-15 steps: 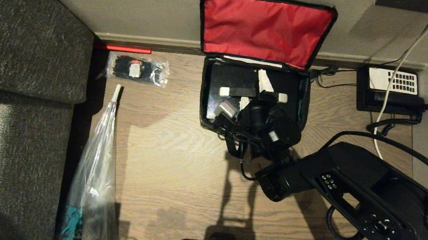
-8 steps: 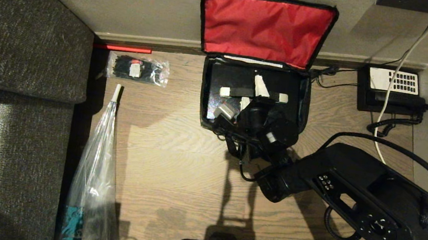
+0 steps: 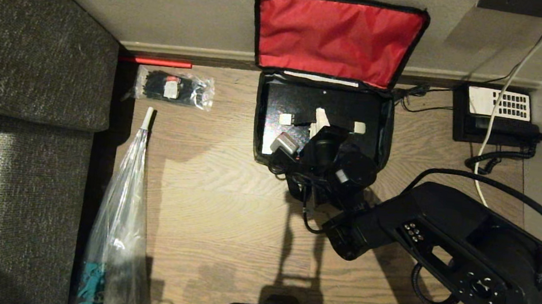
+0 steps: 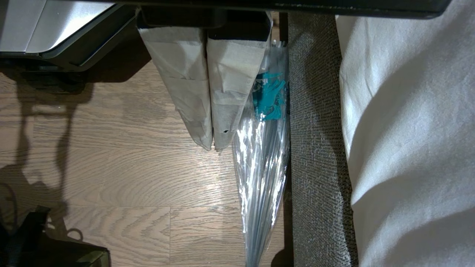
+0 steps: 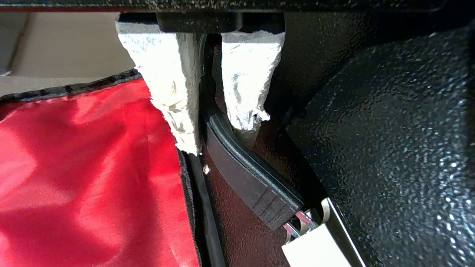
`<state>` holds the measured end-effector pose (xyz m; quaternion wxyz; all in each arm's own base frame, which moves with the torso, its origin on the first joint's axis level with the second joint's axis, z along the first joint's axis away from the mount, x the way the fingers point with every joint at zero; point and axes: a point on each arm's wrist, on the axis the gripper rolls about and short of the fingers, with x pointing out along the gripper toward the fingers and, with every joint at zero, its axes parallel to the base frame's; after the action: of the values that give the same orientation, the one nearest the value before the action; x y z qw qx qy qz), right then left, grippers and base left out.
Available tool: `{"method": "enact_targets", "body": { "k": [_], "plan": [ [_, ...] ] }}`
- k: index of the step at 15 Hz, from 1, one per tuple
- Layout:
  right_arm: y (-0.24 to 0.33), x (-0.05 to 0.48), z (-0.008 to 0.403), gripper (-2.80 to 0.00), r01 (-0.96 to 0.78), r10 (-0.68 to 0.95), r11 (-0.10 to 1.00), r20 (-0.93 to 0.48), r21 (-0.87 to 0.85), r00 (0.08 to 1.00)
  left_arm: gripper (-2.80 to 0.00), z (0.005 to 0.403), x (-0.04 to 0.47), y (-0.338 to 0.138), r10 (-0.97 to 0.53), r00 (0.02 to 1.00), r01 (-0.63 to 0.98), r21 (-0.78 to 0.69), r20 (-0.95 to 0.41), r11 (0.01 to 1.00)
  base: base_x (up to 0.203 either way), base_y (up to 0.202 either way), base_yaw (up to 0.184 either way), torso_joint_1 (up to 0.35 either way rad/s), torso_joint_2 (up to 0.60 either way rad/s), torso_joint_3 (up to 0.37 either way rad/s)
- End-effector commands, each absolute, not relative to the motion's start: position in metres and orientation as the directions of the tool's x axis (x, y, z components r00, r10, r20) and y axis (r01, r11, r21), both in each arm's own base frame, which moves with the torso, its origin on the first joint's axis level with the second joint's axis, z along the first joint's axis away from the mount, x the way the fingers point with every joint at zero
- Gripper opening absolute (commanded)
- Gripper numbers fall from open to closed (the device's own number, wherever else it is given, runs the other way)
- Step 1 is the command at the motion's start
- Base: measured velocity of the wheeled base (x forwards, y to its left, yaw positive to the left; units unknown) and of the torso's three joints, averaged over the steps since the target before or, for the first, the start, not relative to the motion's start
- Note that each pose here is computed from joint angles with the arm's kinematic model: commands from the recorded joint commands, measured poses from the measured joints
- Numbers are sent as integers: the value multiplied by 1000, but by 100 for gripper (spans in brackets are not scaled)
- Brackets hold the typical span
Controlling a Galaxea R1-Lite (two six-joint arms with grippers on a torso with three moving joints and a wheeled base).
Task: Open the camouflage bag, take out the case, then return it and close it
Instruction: Grip the handle
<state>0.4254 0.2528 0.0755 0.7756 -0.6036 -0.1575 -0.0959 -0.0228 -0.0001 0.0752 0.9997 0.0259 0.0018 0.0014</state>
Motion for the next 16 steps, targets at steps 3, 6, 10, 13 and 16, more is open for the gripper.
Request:
{"method": "enact_targets", "body": {
  "k": [3, 6, 10, 13, 16],
  "plan": [
    [261, 402, 114, -280, 372, 58, 310, 408, -875, 911, -280, 74, -23, 0, 3, 1000, -3, 52, -6, 999, 0, 0, 0, 0, 0, 0],
    [263, 384, 142, -280, 388, 68, 341, 435, -856, 898, -280, 74, -23, 0, 3, 1000, -3, 52, -6, 999, 0, 0, 0, 0, 0, 0],
    [272, 359, 168, -280, 398, 101, 367, 461, -841, 881, -280, 74, -23, 0, 3, 1000, -3, 52, -5, 999, 0, 0, 0, 0, 0, 0],
    [284, 341, 180, -280, 396, 116, 394, 472, -829, 874, -280, 74, -23, 0, 3, 1000, -3, 52, -6, 999, 0, 0, 0, 0, 0, 0],
    [289, 331, 190, -280, 402, 122, 407, 485, -820, 866, -280, 74, -23, 0, 3, 1000, -3, 52, -5, 999, 0, 0, 0, 0, 0, 0]
  ]
}}
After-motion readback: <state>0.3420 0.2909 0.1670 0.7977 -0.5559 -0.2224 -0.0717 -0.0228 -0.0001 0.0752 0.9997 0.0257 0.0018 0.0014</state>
